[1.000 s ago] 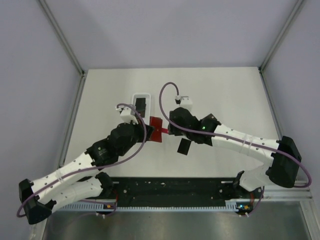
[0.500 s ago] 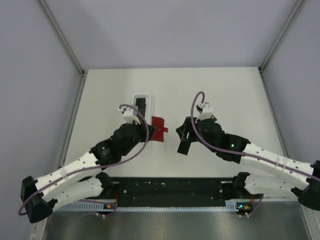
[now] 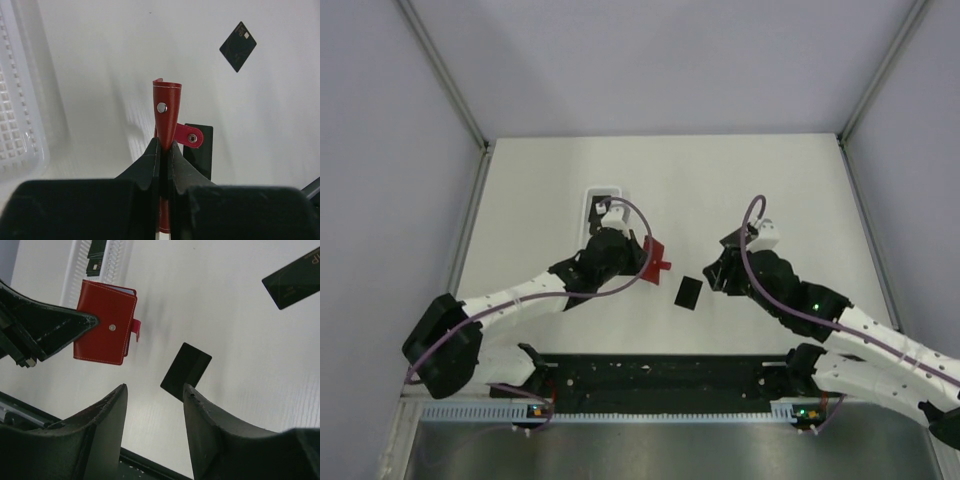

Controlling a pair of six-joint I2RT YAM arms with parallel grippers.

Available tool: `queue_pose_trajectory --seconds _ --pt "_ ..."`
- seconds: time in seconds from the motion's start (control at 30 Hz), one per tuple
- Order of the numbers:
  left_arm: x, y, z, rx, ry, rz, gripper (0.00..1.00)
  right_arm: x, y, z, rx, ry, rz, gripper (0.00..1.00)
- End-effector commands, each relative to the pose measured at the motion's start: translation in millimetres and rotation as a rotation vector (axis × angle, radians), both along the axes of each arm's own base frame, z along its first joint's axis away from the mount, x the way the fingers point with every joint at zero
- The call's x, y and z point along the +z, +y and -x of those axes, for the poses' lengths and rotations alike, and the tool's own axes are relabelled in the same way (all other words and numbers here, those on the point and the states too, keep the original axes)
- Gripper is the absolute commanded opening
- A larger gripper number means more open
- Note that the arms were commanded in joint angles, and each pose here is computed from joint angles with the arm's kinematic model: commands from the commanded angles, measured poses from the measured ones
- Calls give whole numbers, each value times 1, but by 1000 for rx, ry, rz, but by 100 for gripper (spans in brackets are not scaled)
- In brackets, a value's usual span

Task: Put the credit cards into the card holder
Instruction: Place the card holder at the center of the board.

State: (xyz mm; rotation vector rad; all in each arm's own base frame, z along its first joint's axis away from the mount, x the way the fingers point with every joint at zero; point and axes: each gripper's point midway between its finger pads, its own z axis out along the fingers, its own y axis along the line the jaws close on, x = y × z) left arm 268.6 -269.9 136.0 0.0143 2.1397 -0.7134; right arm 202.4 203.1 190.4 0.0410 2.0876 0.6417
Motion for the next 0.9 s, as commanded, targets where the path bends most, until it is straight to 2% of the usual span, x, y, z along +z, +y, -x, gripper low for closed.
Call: queue_pose_trajectory --seconds 0.0,0.27,0.37,0.47,0.63,0.67,0.7,0.87 --pt "20 -26 -17 -108 -63 131 4 -16 -11 6 -12 56 -10 47" --pt "-17 -45 -12 -254 71 137 15 -40 -9 7 -2 114 26 43" --pt "-36 -44 -9 -248 122 121 18 -45 -7 7 3 129 36 42" --pt "-46 -36 -11 -209 134 86 30 -52 -7 5 8 148 57 44" --pt "-45 -15 -14 -120 134 10 57 -72 -7 1 2 215 113 46" --pt "-43 -10 -14 -104 126 -5 69 -75 -7 -1 1 222 123 47" --pt "-42 -5 -12 -93 128 -17 73 -79 -7 -4 1 231 142 47" --pt "-27 16 -2 -48 99 -32 77 -89 -3 -24 16 236 205 46"
